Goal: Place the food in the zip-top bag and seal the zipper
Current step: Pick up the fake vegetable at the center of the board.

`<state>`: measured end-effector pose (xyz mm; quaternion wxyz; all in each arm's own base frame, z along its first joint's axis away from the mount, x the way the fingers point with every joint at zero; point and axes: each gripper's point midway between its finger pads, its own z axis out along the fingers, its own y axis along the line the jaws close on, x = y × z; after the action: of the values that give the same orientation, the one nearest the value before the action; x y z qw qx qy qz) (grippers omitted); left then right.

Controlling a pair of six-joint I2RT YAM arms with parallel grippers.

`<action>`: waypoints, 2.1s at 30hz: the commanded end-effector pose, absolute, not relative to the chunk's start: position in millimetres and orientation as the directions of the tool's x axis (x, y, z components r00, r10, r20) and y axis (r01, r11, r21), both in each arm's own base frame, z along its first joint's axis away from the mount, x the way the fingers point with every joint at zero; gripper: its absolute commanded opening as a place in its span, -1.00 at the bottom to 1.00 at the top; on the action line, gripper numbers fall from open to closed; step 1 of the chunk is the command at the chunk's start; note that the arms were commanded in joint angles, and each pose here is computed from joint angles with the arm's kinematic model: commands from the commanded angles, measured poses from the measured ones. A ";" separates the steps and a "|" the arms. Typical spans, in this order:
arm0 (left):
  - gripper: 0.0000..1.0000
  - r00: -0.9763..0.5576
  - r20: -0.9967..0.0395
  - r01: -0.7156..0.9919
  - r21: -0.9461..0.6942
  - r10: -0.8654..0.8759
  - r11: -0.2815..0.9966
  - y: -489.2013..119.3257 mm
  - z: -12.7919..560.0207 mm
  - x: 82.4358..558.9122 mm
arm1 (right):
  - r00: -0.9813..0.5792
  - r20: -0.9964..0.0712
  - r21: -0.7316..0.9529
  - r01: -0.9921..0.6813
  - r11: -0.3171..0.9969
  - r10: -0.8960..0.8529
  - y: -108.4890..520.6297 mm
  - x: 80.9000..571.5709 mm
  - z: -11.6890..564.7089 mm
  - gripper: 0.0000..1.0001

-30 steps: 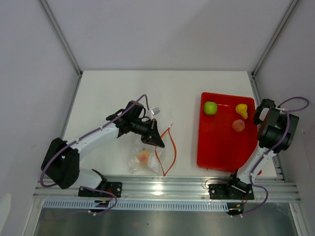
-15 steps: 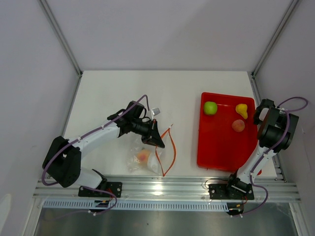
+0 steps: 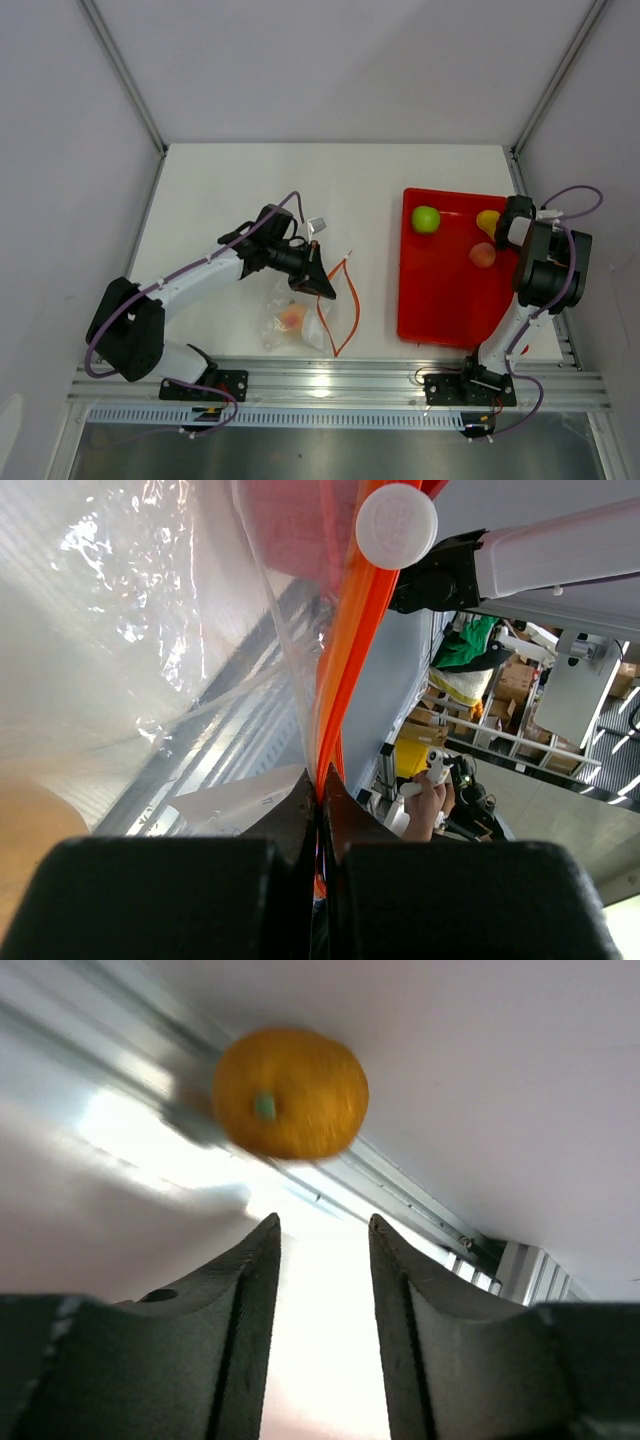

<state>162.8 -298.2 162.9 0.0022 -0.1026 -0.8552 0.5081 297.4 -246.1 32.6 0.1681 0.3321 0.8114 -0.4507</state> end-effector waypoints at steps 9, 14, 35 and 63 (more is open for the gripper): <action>-0.99 -0.969 -0.164 0.225 -0.891 0.183 0.395 -299.6 181.7 157.7 | -0.687 -0.663 -0.587 0.724 0.363 0.297 -219.2 307.8 81.8 -0.63; -0.99 -0.967 -0.175 0.235 -0.891 0.183 0.389 -299.4 185.5 156.6 | -0.703 -0.644 -0.587 0.707 0.394 0.302 -228.5 314.8 71.5 0.03; -0.99 -0.966 -0.164 0.233 -0.886 0.200 0.401 -305.8 181.8 166.4 | -0.720 -0.598 -0.567 0.690 0.450 0.350 -270.7 338.3 32.4 0.51; -0.96 -0.966 -0.125 0.212 -0.881 0.225 0.422 -311.8 169.8 174.5 | -0.724 -0.564 -0.551 0.688 0.473 0.397 -289.9 340.0 -0.7 0.66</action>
<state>170.9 -305.2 153.8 0.0202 -0.1002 -0.8579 0.5035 343.8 -294.6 21.5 0.2042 0.3280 0.8225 -0.4174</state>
